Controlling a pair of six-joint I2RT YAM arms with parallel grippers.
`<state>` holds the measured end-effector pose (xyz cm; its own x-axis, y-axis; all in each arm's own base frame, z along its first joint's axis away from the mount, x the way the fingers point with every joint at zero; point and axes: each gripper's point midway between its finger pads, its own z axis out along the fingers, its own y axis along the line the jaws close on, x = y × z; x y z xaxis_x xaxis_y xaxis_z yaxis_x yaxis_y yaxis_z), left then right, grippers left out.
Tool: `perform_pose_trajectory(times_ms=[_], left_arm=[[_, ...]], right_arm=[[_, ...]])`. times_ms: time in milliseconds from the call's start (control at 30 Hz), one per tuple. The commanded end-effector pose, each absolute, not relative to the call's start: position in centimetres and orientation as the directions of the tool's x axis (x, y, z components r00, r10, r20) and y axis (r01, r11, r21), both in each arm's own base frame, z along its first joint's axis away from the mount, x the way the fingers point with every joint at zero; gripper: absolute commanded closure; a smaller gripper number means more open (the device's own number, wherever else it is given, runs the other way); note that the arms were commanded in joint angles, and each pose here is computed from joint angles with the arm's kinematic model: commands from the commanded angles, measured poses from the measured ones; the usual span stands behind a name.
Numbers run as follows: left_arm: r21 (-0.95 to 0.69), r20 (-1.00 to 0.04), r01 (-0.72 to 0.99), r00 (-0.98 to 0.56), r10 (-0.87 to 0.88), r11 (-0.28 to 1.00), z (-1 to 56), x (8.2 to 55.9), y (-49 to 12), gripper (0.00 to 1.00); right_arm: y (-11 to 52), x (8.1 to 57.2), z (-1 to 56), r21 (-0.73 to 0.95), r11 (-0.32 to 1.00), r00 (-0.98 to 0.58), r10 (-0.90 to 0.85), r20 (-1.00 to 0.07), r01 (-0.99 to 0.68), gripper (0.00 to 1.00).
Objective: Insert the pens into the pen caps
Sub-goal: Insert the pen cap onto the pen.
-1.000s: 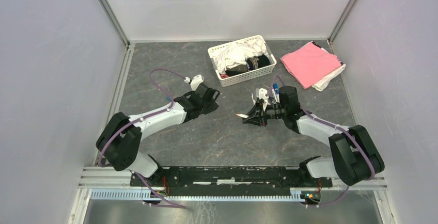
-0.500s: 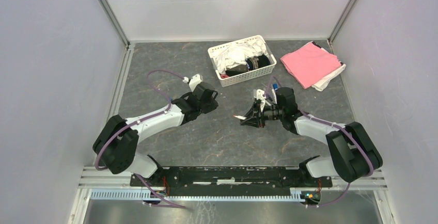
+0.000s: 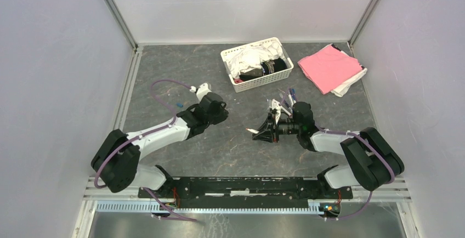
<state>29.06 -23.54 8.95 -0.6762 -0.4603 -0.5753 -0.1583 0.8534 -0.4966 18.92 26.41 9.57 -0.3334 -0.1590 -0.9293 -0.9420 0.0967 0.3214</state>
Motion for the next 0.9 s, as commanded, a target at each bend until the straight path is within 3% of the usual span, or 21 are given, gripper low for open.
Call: perform_pose_trajectory(times_ms=[0,867], left_arm=[[-0.598,-0.586,-0.096,-0.625,-0.515,0.796,12.3,29.5,-24.6,0.98],[-0.706,-0.579,-0.011,-0.568,-0.586,0.708,15.7,28.6,-24.5,0.98]], right_arm=[[27.2,19.6,11.3,0.288,0.101,-0.298,-0.101,-0.949,-0.952,1.00],[28.3,18.5,11.6,0.287,0.063,-0.293,-0.107,-0.950,-0.956,1.00]])
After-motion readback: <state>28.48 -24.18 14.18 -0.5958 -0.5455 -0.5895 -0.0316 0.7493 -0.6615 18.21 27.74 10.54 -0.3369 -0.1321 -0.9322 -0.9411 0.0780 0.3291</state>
